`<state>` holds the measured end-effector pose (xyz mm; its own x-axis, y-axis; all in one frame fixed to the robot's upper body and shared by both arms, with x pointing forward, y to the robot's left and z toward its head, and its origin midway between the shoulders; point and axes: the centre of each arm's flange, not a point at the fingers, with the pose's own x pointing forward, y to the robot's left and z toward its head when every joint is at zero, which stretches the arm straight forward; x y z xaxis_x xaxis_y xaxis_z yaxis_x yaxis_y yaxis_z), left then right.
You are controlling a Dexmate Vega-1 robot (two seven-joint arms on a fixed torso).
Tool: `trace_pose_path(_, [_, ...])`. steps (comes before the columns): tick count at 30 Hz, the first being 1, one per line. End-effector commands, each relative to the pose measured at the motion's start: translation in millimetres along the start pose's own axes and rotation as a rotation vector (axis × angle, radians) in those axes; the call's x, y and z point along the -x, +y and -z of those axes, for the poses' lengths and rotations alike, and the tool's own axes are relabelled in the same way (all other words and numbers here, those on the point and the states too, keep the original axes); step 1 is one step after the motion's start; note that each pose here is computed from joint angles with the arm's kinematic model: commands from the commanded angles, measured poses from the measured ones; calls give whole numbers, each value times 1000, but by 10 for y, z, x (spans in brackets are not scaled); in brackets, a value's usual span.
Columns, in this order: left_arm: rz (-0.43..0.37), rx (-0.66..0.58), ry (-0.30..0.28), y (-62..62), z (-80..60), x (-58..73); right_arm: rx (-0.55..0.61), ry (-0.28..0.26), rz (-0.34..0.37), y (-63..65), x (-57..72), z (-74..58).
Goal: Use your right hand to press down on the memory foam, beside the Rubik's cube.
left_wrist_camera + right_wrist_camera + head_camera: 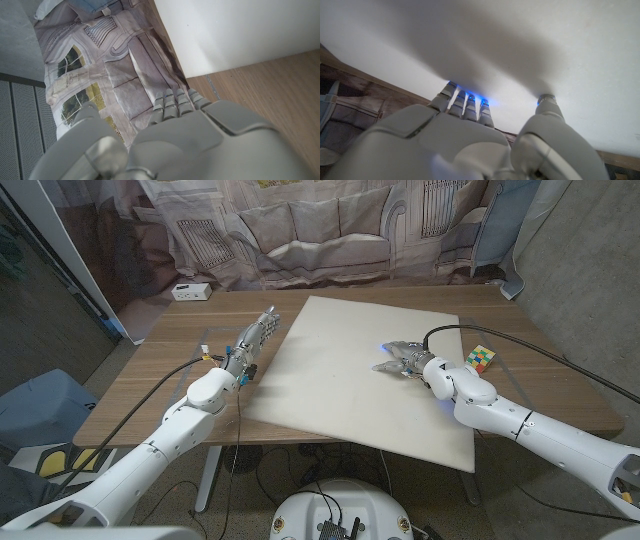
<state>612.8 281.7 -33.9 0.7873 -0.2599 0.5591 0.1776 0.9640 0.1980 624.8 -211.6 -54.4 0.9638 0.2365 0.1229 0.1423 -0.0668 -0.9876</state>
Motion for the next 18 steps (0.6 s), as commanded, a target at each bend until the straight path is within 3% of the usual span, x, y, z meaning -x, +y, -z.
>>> trace_pose_path(1, [1,0,-1,34,5,7,9,-14,39,-106,26,-49])
trace_pose_path(18, [-8,6,-1,78,37,17,10,-13,84,-166,41,-95])
